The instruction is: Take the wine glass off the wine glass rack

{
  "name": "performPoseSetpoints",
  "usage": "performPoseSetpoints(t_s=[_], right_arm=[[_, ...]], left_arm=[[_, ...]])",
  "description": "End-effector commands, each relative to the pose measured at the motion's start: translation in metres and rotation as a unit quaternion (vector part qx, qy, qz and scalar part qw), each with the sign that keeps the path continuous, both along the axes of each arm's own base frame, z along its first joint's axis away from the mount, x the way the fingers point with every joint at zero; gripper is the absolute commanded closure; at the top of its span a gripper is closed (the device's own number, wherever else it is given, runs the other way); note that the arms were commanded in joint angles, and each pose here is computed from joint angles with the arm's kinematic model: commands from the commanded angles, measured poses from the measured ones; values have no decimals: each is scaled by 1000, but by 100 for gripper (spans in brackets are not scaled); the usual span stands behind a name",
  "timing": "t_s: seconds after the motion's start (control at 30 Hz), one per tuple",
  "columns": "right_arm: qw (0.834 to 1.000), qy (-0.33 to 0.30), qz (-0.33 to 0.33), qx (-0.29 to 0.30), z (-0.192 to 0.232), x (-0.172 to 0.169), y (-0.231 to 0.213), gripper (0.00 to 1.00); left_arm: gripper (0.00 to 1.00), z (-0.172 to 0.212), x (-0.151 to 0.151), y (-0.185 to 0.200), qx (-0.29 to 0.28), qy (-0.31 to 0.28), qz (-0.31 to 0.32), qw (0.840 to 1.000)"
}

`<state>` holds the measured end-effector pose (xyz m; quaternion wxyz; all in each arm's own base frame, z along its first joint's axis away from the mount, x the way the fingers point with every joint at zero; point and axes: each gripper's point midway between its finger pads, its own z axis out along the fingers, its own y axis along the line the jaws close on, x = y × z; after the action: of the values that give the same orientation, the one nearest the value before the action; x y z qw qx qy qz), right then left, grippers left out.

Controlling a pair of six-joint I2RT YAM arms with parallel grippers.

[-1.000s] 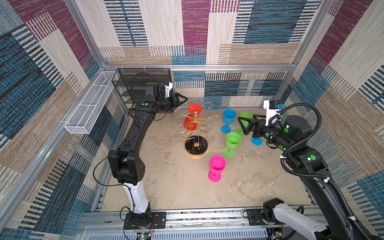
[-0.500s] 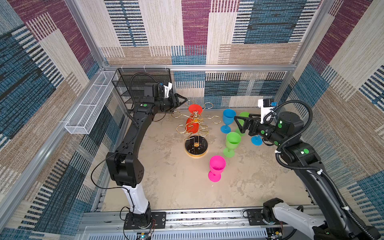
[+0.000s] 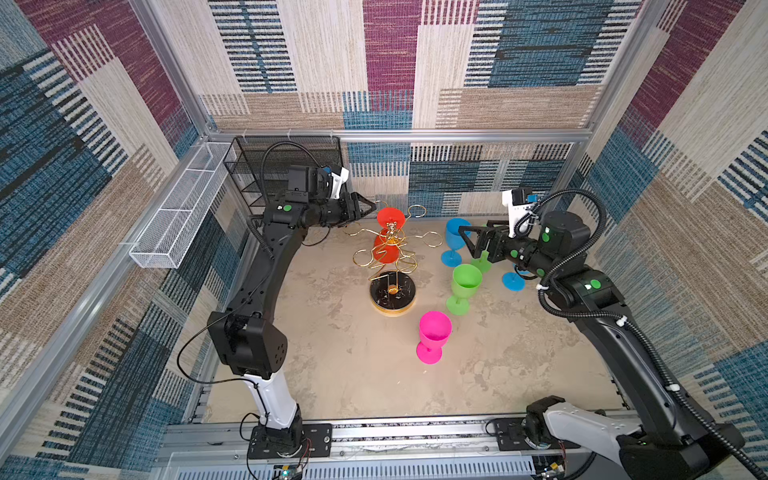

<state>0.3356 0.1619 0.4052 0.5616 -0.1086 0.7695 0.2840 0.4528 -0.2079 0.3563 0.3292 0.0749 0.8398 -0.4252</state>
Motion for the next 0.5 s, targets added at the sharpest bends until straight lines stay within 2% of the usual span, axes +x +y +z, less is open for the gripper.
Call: performPoseSetpoints(t_s=[0.0,0.23,0.47], right_arm=[[1000,-21,6,6,10,1,2,1],[1000,-24,-4,-1,9,-1,-2,1],[1000,-27,-7,-3,9,-2,-4,1]], left_arm=[[39,-3,-3,-6,17,-9,-2,1000],[39,-10,-3,-24,24,-11,-12,1000],[39,-19,-1,-23,43,-1,3,999]])
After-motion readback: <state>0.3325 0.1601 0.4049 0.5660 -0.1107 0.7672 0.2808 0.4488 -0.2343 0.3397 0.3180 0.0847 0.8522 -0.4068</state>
